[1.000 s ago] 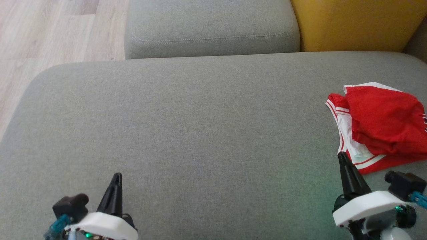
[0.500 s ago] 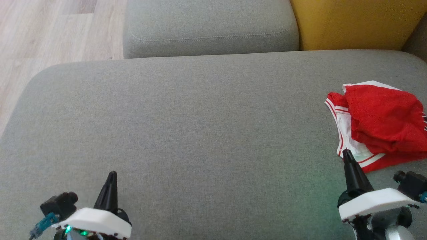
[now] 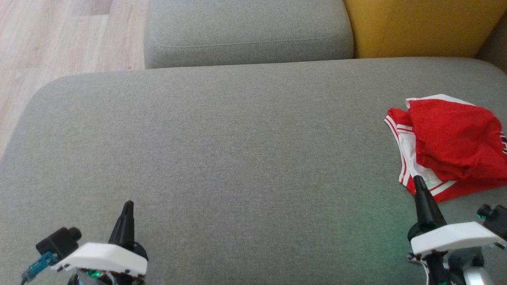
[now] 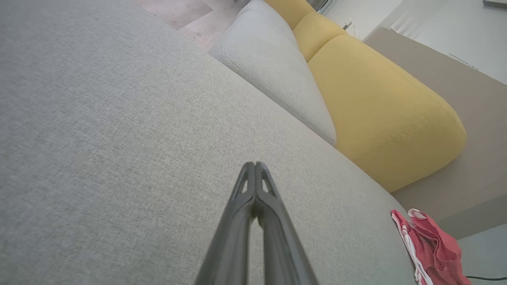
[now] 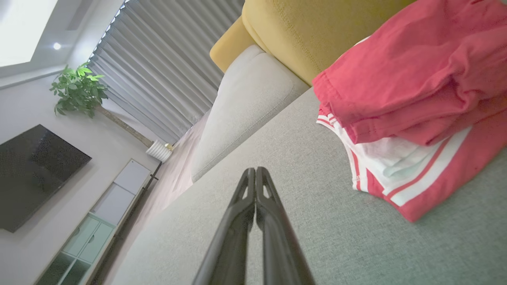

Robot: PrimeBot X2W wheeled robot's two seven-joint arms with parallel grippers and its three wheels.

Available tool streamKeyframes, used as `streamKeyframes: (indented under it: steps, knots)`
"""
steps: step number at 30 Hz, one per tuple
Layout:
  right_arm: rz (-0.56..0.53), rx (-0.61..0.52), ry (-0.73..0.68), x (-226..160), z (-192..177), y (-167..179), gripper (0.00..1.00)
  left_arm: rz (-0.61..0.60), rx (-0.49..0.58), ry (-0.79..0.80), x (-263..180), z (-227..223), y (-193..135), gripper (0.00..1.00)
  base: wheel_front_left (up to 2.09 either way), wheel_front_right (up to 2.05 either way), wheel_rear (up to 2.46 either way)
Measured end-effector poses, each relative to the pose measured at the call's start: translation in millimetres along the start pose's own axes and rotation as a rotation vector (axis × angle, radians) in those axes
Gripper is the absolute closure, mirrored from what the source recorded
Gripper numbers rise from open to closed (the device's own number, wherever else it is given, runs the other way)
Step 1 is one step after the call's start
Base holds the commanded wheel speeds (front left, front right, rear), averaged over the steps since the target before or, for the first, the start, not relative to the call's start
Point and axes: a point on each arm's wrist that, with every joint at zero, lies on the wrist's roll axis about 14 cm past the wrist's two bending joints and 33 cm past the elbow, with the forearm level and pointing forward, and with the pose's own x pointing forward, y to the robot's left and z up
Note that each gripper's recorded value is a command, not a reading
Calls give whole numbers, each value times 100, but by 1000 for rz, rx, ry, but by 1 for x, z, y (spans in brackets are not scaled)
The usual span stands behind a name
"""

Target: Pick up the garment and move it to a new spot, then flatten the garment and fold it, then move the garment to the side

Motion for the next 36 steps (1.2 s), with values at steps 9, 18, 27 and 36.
streamKeyframes:
  steps: [9,18,27,36]
  knots:
    - [-9,108,-15,1,3,-4,100,6,-116,0,4,3,1,100,0,0,0]
    - [-4,215,-31,5,7,-4,100,6,-226,-3,9,8,0,100,0,0,0]
    - [-18,323,-46,5,9,-11,100,7,-338,8,12,7,1,100,0,0,0]
    - [-18,415,-70,7,14,-13,100,2,-435,-1,16,12,1,100,0,0,0]
